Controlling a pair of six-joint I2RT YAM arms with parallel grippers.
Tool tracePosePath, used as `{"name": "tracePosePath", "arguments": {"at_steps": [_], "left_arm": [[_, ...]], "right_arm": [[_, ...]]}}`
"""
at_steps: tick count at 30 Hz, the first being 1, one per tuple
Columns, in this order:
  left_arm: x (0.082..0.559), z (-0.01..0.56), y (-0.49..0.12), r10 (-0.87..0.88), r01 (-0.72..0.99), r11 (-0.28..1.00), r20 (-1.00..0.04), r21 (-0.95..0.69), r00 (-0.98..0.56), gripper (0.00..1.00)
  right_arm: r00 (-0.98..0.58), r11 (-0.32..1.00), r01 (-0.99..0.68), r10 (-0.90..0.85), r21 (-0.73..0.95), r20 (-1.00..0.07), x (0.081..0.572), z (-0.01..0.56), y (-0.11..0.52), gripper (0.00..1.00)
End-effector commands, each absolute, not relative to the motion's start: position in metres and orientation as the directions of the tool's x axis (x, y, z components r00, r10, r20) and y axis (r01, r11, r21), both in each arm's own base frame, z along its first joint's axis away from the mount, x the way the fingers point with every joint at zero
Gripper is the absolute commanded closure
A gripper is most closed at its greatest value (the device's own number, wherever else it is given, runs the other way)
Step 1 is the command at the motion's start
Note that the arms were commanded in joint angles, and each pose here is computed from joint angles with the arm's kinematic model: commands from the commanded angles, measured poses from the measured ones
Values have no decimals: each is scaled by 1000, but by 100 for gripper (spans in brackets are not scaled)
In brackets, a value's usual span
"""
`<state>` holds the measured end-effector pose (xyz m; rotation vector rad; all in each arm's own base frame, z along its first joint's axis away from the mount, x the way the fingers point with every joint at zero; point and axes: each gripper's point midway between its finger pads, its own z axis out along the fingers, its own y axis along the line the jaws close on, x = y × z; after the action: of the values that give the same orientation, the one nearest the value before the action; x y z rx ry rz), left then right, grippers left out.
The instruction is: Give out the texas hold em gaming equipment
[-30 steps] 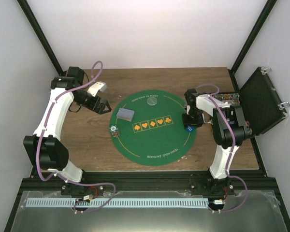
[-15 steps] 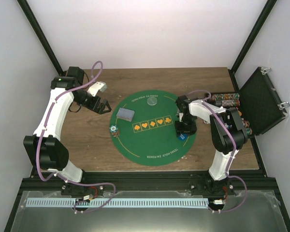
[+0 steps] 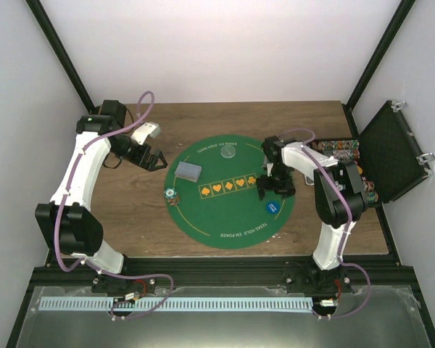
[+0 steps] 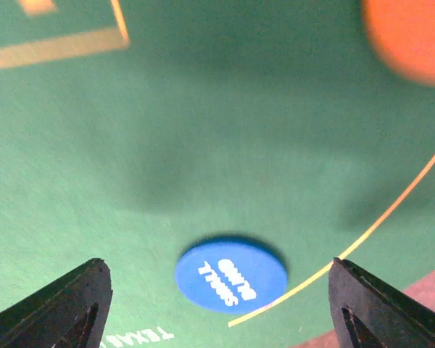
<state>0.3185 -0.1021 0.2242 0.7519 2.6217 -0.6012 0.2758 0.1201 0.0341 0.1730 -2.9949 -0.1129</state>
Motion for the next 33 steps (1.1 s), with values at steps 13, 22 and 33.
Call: {"name": "tracePosePath", "arguments": {"at_steps": [13, 22, 33], "left_arm": [[315, 232, -102, 415, 576, 762, -461, -294, -784, 1], [318, 228, -100, 413, 568, 771, -452, -287, -790, 1], [318, 228, -98, 413, 563, 778, -450, -277, -792, 1]], "right_arm": [[-994, 993, -74, -66, 88, -92, 413, 40, 86, 0], [-997, 995, -73, -74, 73, 10, 388, 14, 83, 23], [-995, 997, -80, -80, -1, 59, 361, 17, 73, 37]]}}
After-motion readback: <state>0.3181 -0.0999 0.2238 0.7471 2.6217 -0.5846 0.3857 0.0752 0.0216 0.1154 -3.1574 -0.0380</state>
